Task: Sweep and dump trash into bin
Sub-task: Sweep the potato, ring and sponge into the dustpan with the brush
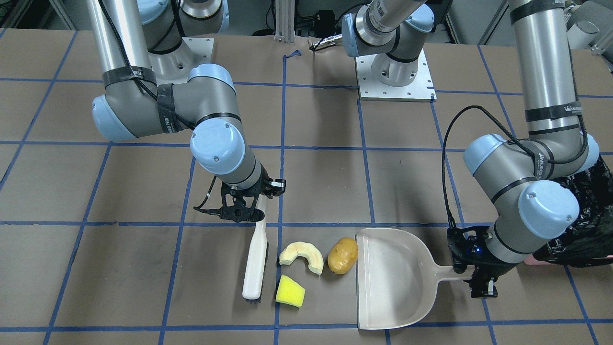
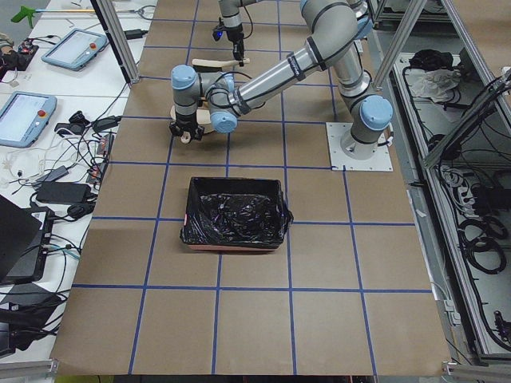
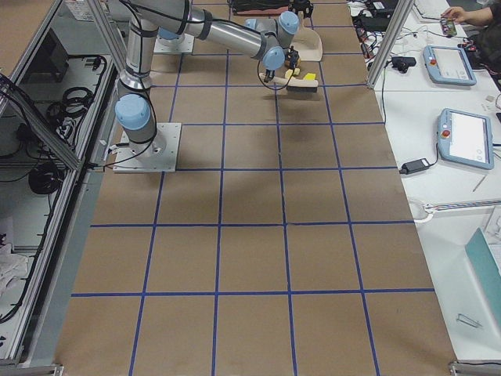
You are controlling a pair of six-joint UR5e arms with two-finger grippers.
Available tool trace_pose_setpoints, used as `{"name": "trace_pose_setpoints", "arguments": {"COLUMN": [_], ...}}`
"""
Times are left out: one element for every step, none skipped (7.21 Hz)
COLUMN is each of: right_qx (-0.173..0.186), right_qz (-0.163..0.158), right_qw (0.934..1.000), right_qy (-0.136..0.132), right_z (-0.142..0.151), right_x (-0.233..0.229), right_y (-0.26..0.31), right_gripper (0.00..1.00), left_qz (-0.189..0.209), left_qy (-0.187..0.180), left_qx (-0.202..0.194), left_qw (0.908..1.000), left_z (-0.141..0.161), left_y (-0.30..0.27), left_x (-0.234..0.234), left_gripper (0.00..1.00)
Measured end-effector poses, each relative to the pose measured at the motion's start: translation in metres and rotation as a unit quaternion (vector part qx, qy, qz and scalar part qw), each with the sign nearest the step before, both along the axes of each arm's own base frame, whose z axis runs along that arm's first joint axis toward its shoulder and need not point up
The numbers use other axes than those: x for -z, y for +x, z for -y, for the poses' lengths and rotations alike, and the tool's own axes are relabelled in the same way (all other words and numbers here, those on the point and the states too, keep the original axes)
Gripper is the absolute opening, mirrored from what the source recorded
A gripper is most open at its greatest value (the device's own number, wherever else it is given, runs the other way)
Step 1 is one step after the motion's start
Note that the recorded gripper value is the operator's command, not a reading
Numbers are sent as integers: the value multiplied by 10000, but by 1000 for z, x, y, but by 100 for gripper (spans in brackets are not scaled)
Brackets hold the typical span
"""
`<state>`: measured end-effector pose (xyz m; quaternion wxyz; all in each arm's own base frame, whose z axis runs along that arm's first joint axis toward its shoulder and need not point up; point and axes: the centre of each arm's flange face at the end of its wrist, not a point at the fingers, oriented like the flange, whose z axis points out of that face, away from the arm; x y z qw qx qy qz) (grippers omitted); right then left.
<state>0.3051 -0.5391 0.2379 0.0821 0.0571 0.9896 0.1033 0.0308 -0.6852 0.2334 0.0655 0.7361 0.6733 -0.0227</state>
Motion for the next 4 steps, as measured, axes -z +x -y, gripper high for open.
{"name": "trace_pose_setpoints", "arguments": {"right_qx": [61, 126, 194, 302], "right_qz": [-18, -32, 0, 98], "right_qw": [10000, 9999, 9998, 9995], "right_qy": [-2, -25, -36, -6], "right_z": [-2, -5, -9, -12], "right_x": [4, 8, 8, 7], "right_y": [8, 19, 30, 38], "right_gripper": [0, 0, 0, 0], "left_qz": [2, 5, 7, 8], "left_qy": [-1, 0, 1, 1], "left_qx": [3, 5, 6, 7], "left_qw": [10000, 10000, 10000, 10000], "left_z": [0, 0, 0, 0], "left_y": [0, -1, -1, -1], "left_x": [0, 0, 0, 0], "left_gripper": [0, 0, 0, 0]}}
